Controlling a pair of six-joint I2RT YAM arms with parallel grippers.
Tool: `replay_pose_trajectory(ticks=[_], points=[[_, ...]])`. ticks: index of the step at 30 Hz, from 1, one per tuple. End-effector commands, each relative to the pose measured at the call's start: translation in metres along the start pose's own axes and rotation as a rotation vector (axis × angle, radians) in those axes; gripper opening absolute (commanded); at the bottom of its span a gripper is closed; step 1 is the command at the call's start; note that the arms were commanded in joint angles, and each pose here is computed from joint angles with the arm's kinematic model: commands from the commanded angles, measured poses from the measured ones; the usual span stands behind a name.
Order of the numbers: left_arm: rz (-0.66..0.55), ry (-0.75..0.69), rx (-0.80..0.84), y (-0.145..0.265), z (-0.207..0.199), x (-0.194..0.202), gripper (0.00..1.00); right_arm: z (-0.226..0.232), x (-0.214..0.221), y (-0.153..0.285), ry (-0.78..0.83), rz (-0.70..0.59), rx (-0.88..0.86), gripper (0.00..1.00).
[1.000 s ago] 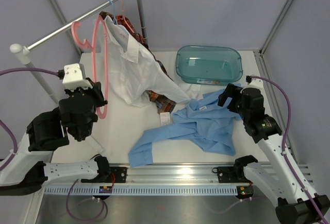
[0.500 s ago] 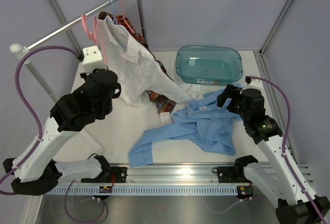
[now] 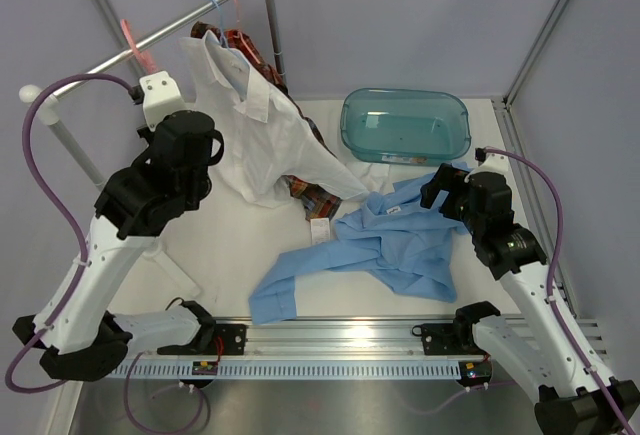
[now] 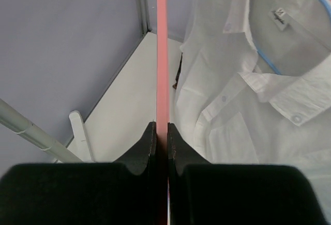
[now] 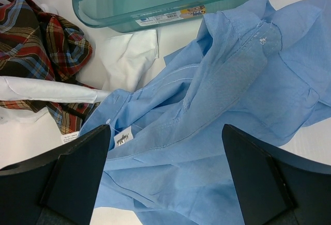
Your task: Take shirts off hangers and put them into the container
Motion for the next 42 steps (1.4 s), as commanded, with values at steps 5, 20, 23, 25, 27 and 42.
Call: replay_pose_trajectory(ticks=[5,20,23,25,27,42], points=[[0.008,0.039,-0.02,-0.028,-0.008,-0.01,0.0,0.005,-0.004,-0.001,0.014,-0.015,-0.048,0.99],[0.088,0.077,0.049,-0.028,-0.002,0.027,0.41,0.001,0.002,-0.003,-0.018,0.012,-0.009,0.99],[0.073,0.092,0.087,-0.018,0.006,0.023,0.66,-0.004,0.009,-0.011,-0.049,0.039,0.056,0.99],[0.067,0.099,0.132,-0.011,0.01,0.019,0.82,-0.005,0.015,-0.018,-0.074,0.071,0.086,1.0],[0.055,0.12,0.194,-0.001,0.015,0.014,0.96,-0.008,0.021,-0.028,-0.104,0.095,0.125,1.0],[-0.151,0.097,0.648,0.032,0.014,0.031,0.99,-0.039,0.093,-0.116,-0.295,0.301,0.468,0.96]])
Point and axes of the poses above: each gripper's point midway between its finger pads, its own y axis back along the fingers, its own z axis along the line the jaws close on, x = y × z, the point moved 8 cm from there along y, back along the fingers, and after that the axes turned 3 degrees about -y, right-handed, at the moved point
